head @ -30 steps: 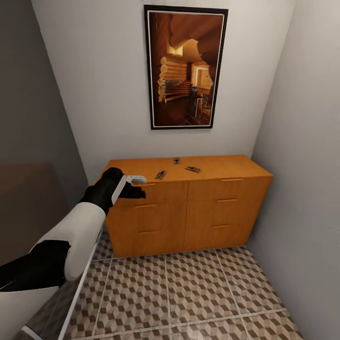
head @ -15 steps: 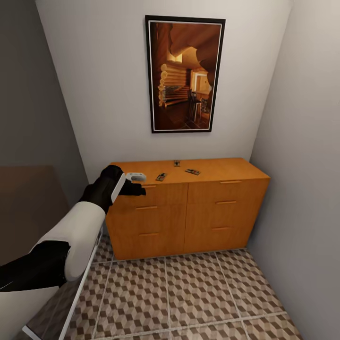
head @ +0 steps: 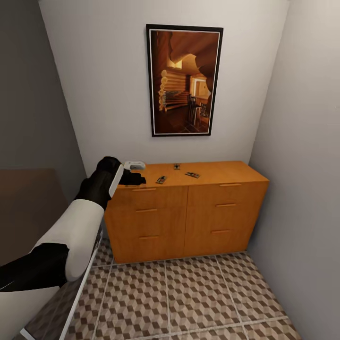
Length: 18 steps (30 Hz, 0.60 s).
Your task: Take the four mousetraps from the cabinet in the bathroom and place them on the bathroom floor. Make sure all four end up on the same floor surface, and ensure that at least two of them are either under or directly next to the same bathroom sink.
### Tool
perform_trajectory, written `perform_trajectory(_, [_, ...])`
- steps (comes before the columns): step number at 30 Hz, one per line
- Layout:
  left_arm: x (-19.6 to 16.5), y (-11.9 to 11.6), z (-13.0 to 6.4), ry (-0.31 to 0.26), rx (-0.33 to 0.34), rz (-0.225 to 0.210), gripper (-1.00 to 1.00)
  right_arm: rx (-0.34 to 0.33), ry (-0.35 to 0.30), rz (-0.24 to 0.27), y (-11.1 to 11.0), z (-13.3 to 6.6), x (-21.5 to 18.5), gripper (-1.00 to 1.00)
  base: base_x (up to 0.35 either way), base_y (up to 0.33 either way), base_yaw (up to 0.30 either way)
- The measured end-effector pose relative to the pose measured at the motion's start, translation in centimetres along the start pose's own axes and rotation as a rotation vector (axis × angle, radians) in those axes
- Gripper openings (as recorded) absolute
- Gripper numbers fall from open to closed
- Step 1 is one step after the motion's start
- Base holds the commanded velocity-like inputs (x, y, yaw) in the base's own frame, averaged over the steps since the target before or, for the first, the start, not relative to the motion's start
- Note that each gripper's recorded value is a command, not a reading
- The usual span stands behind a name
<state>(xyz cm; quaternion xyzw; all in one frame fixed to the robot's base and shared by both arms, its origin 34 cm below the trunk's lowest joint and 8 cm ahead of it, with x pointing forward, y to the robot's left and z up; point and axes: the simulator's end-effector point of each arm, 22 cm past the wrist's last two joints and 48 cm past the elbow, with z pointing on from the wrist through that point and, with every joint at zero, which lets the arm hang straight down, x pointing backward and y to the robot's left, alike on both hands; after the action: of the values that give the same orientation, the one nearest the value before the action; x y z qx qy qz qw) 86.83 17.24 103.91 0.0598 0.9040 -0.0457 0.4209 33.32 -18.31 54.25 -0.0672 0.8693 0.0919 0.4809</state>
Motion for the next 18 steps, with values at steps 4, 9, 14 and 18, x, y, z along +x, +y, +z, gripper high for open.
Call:
perform_trajectory(4, [-0.6,-0.1,-0.6,-0.016,0.0,0.002,1.0,0.0,-0.006,-0.001,0.0,0.1,-0.2,-1.0,0.0,0.0,0.0])
perform_trajectory(9, [-0.9,-0.3,-1.1,-0.022,0.002,0.003,1.0,0.0,-0.014,-0.003,-0.1,0.2,-0.4,-1.0,0.0,0.0,0.0])
perform_trajectory(14, [-1.0,-0.4,-1.5,-0.025,0.003,0.003,1.0,0.001,-0.021,-0.005,-0.1,0.3,-0.7,-1.0,0.0,0.0,0.0])
perform_trajectory(18, [-1.3,-0.4,-1.8,-0.03,0.002,0.005,1.0,0.001,-0.026,-0.006,-0.1,0.3,-0.9,-1.0,0.0,0.0,0.0])
